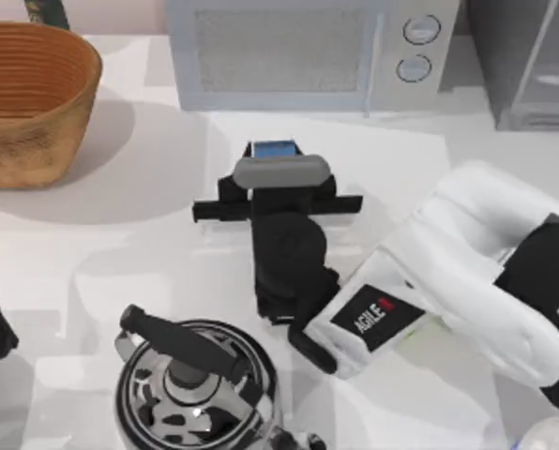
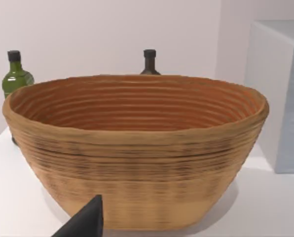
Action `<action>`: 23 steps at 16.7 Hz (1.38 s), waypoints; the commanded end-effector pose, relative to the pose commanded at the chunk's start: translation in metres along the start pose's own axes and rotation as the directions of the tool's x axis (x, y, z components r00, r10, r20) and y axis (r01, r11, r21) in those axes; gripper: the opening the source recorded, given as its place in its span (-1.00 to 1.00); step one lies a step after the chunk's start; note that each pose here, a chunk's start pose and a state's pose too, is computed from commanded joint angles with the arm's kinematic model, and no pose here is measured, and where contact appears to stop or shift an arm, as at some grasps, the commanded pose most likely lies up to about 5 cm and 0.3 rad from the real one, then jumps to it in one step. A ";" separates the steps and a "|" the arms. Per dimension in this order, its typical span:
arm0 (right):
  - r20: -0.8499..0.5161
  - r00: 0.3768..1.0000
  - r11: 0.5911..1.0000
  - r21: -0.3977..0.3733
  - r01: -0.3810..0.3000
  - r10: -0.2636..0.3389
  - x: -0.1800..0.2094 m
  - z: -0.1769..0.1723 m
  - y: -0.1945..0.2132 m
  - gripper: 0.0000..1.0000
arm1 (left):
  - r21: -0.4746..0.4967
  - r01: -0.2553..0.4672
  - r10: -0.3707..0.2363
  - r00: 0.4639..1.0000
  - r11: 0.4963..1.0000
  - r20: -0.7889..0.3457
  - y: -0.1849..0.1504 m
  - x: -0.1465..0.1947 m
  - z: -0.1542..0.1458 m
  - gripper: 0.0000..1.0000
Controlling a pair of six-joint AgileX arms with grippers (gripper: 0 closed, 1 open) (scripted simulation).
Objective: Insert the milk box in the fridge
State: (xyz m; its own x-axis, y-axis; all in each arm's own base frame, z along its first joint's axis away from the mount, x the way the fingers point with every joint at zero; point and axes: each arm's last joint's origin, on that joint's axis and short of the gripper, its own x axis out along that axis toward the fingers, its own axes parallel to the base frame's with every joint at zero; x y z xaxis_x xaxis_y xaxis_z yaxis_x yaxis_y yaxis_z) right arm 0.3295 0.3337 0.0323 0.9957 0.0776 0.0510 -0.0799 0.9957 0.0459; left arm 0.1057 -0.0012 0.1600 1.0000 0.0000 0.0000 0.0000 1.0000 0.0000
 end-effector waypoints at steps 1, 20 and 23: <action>0.021 1.000 1.000 0.019 -0.020 0.019 0.002 0.014 0.006 -1.00 | 0.000 0.000 0.000 1.000 1.000 0.000 0.000 0.000 0.000 1.00; -0.046 0.996 0.996 -0.046 0.079 -0.081 0.009 0.119 -0.016 -1.00 | 0.000 0.000 0.000 1.000 1.000 0.000 0.000 0.000 0.000 1.00; -0.052 0.996 0.997 -0.049 0.066 -0.068 0.008 0.127 -0.029 -1.00 | 0.000 0.000 0.000 1.000 1.000 0.000 0.000 0.000 0.000 1.00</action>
State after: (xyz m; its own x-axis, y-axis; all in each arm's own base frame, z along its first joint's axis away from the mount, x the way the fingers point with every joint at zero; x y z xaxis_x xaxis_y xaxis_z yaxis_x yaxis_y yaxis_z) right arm 0.3340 0.2996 0.1579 0.9999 0.0118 -0.0046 -0.0118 0.9999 0.0006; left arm 0.1057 -0.0012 0.1600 1.0000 0.0000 0.0000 0.0000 1.0000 0.0000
